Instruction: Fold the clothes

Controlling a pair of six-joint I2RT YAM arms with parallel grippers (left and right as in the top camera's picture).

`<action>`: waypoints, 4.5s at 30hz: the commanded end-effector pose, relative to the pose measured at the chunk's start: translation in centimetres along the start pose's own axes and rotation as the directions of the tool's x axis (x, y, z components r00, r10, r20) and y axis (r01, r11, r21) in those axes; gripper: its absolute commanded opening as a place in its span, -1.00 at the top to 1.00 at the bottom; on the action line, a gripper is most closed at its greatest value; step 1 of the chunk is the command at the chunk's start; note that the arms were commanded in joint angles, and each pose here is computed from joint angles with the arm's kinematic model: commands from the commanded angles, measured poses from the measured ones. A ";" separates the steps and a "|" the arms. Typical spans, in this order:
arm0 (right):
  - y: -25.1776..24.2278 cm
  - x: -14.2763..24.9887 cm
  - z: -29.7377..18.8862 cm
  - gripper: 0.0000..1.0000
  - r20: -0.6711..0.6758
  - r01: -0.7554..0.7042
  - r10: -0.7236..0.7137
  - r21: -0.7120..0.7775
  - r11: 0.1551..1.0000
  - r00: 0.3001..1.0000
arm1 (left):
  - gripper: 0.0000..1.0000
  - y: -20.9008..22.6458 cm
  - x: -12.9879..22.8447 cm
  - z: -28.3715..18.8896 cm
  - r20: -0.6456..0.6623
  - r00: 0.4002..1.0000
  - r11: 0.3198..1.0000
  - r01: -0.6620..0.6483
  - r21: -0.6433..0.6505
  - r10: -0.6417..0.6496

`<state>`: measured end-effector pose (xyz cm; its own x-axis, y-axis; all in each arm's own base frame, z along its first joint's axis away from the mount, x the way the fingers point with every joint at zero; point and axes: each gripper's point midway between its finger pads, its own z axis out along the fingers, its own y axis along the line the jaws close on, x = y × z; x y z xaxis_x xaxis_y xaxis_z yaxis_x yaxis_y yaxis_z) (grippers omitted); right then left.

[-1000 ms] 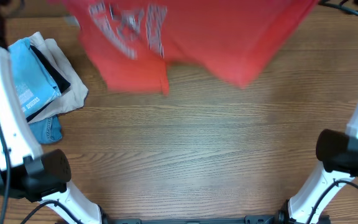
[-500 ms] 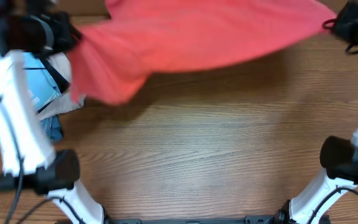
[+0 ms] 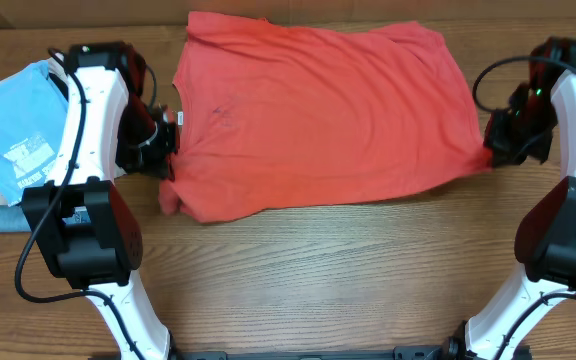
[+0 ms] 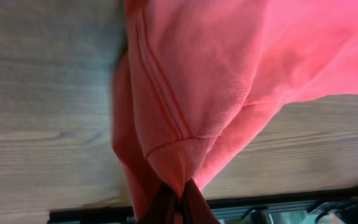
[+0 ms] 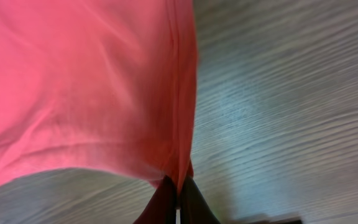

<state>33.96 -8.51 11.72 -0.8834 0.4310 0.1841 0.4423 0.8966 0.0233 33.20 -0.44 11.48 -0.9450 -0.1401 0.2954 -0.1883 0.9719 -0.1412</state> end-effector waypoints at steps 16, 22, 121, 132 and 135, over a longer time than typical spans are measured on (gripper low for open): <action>-7.1 7.0 -2.0 0.92 0.154 -0.288 0.304 -0.121 0.950 0.940 | 0.92 4.6 9.4 -0.6 0.269 0.936 0.963 0.257 -0.084 -0.226; -6.6 8.2 -2.0 0.92 0.119 -0.276 0.288 -0.108 0.955 0.950 | 0.91 4.8 12.4 0.6 0.225 0.945 0.960 0.264 -0.094 -0.238; -0.6 -2.4 5.4 0.15 0.192 -0.060 0.098 -0.194 0.979 0.976 | -0.23 3.7 1.9 9.8 0.303 0.935 0.983 0.178 0.047 -0.183; -0.5 -1.9 5.5 0.15 0.172 -0.063 0.097 -0.197 0.978 0.980 | 0.79 3.7 1.2 9.6 0.332 0.926 0.984 0.172 0.050 -0.179; -0.6 -1.8 5.5 0.15 0.165 -0.065 0.098 -0.196 0.979 0.982 | 0.92 3.7 1.0 9.6 0.338 0.924 0.984 0.171 0.052 -0.179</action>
<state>34.45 -9.28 6.26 -0.8491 0.5281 0.0115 0.5191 0.8302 0.2032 29.34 1.11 2.71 -0.9283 -0.3705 -0.0325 -0.3628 0.9213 -0.1399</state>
